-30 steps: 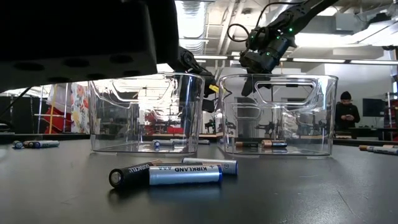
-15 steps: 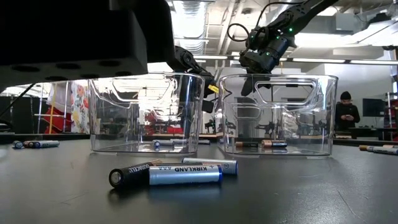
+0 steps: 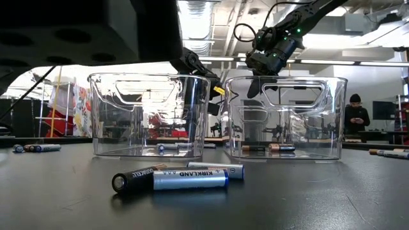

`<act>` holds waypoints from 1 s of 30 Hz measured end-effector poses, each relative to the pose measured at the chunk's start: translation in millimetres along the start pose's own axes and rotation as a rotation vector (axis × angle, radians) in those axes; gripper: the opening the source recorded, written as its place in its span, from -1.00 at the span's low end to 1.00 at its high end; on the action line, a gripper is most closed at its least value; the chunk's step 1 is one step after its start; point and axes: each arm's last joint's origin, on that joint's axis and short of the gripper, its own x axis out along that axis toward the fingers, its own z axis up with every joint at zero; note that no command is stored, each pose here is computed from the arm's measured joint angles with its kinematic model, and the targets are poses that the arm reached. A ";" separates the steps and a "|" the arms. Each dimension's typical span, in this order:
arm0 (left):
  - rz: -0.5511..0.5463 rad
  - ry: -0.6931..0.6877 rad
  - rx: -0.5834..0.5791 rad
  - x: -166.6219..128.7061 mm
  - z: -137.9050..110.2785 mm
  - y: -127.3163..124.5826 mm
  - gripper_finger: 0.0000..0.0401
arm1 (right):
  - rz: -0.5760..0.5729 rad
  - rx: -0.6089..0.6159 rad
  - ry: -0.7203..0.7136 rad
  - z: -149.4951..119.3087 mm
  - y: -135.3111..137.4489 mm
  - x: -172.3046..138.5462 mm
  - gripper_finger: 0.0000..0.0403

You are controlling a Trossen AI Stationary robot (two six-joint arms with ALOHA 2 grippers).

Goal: Sort batteries
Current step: Put the black battery into the right transparent bin

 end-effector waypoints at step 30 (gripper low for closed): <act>-0.018 0.031 -0.039 -15.5 -0.2 1.0 -0.88 | 0.001 0.036 0.002 -0.1 0.3 0.1 -0.72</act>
